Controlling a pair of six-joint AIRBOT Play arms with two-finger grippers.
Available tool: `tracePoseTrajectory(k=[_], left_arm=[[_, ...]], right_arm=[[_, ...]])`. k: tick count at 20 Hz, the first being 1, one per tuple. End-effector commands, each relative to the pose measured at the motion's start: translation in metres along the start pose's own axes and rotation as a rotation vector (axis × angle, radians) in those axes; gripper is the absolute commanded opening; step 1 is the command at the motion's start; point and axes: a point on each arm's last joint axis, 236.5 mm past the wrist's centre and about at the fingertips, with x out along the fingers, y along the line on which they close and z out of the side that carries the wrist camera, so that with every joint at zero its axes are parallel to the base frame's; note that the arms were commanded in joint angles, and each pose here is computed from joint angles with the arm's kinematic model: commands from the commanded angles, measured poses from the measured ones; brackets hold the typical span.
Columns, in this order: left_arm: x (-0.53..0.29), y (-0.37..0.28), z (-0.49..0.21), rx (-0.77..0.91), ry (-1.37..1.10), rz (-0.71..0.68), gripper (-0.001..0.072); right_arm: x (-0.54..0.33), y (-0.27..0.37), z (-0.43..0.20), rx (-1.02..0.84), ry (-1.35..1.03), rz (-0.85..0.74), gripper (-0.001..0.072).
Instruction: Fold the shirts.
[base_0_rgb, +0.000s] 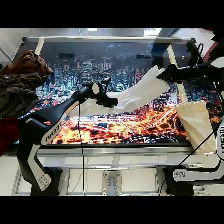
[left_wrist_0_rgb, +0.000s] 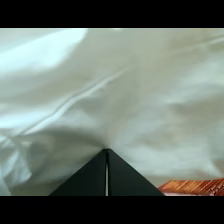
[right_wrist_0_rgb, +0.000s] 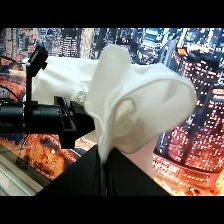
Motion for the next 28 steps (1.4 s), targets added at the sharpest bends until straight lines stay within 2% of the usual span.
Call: tracePoseTrajectory(k=[1,5,7,10,13,16,19,20,21,22,23,25,28], left_arm=[[-0.011,-0.014,0.021,-0.007,-0.055,-0.036,0.001],[-0.18,-0.018,0.129,0.095,-0.448,-0.036,0.0011],[-0.277,0.004,0.151,0.137,-0.621,0.047,0.0011],[-0.384,0.06,0.142,0.125,-0.755,0.243,0.0011],[-0.435,0.109,0.119,0.066,-0.774,0.373,0.0011],[-0.45,0.149,0.106,-0.003,-0.757,0.426,0.001],[-0.458,0.166,0.101,-0.036,-0.764,0.448,0.001],[-0.459,0.167,0.101,-0.037,-0.764,0.448,0.0011],[-0.459,0.166,0.101,-0.037,-0.765,0.447,0.0011],[-0.458,0.166,0.102,-0.037,-0.765,0.443,0.0011],[-0.458,0.166,0.102,-0.037,-0.765,0.444,0.0011],[-0.458,0.166,0.101,-0.036,-0.763,0.444,0.0011],[-0.456,0.166,0.099,-0.036,-0.751,0.442,0.0011]], right_arm=[[0.011,0.043,-0.006,-0.09,0.041,0.0,0.0031],[0.063,0.094,-0.037,-0.217,0.13,-0.009,0.0031],[0.1,0.125,-0.054,-0.283,0.151,0.007,0.003],[0.17,0.17,-0.075,-0.324,0.132,0.073,0.003],[0.247,0.211,-0.093,-0.216,0.063,0.193,0.003],[0.292,0.267,-0.116,-0.17,0.034,0.381,0.0029],[0.32,0.284,-0.112,-0.17,-0.013,0.405,0.0033],[0.329,0.275,-0.106,-0.153,-0.044,0.383,0.007],[0.337,0.267,-0.106,-0.14,-0.047,0.368,0.0249],[0.341,0.258,-0.104,-0.105,-0.038,0.356,0.0478],[0.342,0.25,-0.101,-0.093,-0.029,0.347,0.0503],[0.331,0.229,-0.078,-0.087,-0.044,0.329,0.0502],[0.286,0.147,-0.035,-0.102,0.022,0.2,0.0475]])
